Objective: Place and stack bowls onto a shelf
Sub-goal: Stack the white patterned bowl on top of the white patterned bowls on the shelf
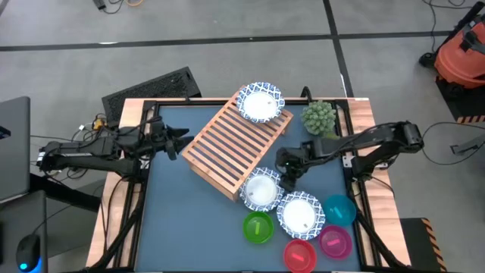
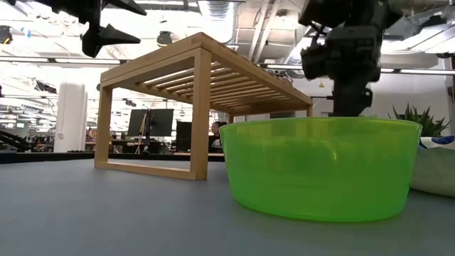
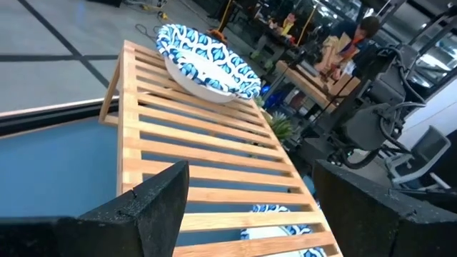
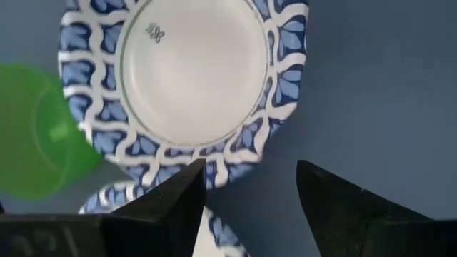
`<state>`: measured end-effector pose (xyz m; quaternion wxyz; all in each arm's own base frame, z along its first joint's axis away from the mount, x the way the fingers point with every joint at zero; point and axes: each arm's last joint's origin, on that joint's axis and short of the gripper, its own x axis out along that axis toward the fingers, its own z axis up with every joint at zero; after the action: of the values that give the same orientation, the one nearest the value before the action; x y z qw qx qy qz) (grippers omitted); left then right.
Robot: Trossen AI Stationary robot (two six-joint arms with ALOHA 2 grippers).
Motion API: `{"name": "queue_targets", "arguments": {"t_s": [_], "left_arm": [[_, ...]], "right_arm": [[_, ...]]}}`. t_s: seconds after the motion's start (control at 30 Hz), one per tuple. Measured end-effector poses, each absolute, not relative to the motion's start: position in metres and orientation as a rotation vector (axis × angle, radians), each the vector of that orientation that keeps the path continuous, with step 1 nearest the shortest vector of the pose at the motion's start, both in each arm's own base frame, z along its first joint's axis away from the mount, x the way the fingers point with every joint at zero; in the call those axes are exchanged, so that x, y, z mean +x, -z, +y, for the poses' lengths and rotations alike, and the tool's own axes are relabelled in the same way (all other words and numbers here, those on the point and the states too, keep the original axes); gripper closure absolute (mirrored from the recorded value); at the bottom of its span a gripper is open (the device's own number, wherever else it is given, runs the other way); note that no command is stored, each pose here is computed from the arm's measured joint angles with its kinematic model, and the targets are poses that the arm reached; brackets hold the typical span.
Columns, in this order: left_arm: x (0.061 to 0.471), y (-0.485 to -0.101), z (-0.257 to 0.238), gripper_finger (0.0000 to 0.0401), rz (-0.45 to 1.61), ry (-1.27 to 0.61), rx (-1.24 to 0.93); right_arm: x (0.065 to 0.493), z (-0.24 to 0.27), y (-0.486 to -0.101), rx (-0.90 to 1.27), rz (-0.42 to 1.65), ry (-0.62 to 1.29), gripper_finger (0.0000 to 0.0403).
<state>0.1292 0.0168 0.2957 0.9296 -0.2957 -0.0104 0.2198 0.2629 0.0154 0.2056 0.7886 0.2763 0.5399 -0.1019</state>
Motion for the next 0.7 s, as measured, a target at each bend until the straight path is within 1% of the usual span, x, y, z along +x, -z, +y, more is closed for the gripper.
{"name": "queue_targets", "arguments": {"t_s": [0.23,0.33,0.57,0.7], "left_arm": [[0.129,-0.293,0.017,0.0120,0.003,-0.458,-0.601],[0.129,-0.293,0.017,0.0120,0.003,-0.457,-0.601],[0.129,-0.293,0.017,0.0120,0.002,-0.457,-0.601],[0.129,-0.293,0.017,0.0120,0.002,-0.457,-0.601]], "right_arm": [[0.261,0.019,-0.186,0.643,1.078,0.311,0.0162],[0.262,0.021,-0.183,0.662,1.036,0.320,0.0163],[0.257,0.022,-0.175,0.626,1.027,0.380,0.0163],[0.259,0.020,-0.176,0.613,1.003,0.379,0.0163]]}}
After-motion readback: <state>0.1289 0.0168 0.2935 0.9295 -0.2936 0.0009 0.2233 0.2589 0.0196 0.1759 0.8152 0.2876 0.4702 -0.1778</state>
